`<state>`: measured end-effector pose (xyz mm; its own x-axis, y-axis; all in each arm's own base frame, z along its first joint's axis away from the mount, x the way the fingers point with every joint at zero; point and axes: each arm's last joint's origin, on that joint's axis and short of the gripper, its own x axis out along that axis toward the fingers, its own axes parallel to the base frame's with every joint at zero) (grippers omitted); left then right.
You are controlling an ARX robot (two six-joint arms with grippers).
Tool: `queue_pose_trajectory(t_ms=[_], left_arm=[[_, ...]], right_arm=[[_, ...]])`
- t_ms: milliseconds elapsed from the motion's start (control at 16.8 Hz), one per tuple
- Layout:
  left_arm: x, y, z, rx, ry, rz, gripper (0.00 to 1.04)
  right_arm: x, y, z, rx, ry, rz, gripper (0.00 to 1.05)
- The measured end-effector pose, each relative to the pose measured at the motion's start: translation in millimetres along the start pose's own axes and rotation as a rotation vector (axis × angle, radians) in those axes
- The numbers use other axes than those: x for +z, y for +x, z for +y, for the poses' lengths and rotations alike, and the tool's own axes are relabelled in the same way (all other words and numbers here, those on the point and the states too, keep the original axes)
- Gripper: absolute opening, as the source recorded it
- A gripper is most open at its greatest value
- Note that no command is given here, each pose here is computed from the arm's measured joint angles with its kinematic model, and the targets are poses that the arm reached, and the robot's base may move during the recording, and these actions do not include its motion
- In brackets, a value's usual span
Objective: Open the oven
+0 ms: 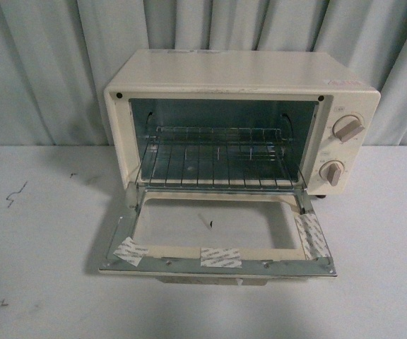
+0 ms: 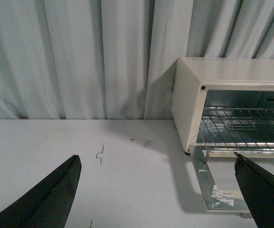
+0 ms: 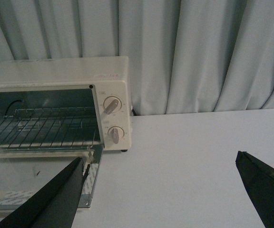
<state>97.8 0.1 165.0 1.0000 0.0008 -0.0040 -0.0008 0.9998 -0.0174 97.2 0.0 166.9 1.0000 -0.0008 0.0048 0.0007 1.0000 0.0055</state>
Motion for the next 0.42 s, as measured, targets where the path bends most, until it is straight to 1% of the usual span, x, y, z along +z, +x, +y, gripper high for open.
queue_pose_trajectory(t_ms=[418], left_arm=[[0.0,0.0,0.0,0.000,0.000,0.000,0.98]], right_arm=[[0.0,0.0,0.0,0.000,0.000,0.000,0.98]])
